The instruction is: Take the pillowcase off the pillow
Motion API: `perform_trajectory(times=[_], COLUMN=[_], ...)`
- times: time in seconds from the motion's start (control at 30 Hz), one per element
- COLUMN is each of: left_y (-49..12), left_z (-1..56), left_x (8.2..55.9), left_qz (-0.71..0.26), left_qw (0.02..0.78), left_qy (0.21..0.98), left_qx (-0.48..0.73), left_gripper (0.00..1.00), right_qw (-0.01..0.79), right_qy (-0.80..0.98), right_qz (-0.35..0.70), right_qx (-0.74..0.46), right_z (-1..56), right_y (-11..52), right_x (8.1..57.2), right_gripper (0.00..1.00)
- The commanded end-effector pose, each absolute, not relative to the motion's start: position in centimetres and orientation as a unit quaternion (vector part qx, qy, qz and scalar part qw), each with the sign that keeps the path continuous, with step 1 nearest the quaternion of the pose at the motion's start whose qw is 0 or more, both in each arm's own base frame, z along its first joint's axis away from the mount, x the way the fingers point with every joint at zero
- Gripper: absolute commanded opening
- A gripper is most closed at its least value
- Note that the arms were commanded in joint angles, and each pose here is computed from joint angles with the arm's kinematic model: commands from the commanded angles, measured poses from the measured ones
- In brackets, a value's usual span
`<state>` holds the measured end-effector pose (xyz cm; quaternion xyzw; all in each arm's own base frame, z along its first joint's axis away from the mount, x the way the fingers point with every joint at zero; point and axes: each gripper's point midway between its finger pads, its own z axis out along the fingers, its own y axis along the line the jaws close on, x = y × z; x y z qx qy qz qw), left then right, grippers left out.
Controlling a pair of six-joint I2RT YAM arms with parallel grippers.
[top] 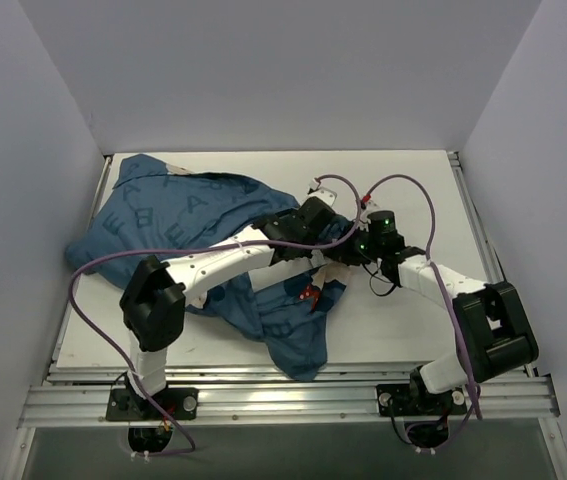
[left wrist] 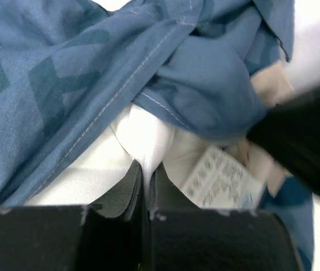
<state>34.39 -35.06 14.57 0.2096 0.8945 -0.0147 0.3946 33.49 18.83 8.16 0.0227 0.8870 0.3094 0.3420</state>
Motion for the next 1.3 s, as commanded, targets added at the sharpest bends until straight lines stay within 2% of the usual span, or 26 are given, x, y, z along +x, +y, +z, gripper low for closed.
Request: perform_trajectory(times=[0.0, 0.13, 0.27, 0.83, 1.07, 1.27], left_y=[-33.8, -33.2, -32.1, -28.9, -28.4, -27.5], left_z=[16.3, 17.0, 18.2, 23.1, 27.9, 33.6], left_x=[30.8, 28.0, 26.1, 20.4, 21.3, 27.5], left_qz=[-0.063, -0.108, -0.138, -0.306, -0.354, -0.36], left_qw=[0.361, 0.347, 0.348, 0.33, 0.395, 0.516], left_qy=[0.887, 0.87, 0.856, 0.794, 0.763, 0.741], left_qx=[0.28, 0.333, 0.357, 0.409, 0.368, 0.233], left_gripper=[0.02, 0.02, 0.02, 0.02, 0.02, 0.02], right_qw=[0.405, 0.444, 0.45, 0.356, 0.318, 0.293], right_qy=[0.865, 0.849, 0.852, 0.903, 0.918, 0.93], right_qz=[0.292, 0.275, 0.243, 0.176, 0.18, 0.177], right_qx=[0.051, 0.086, 0.117, 0.164, 0.156, 0.132], right_z=[12.7, 16.1, 16.8, 9.7, 7.1, 5.0], right_y=[17.1, 14.6, 12.1, 9.1, 9.6, 11.0], right_x=[36.4, 38.3, 39.0, 36.8, 35.3, 32.9], right_gripper=[0.0, 0.0, 0.0, 0.0, 0.0, 0.0])
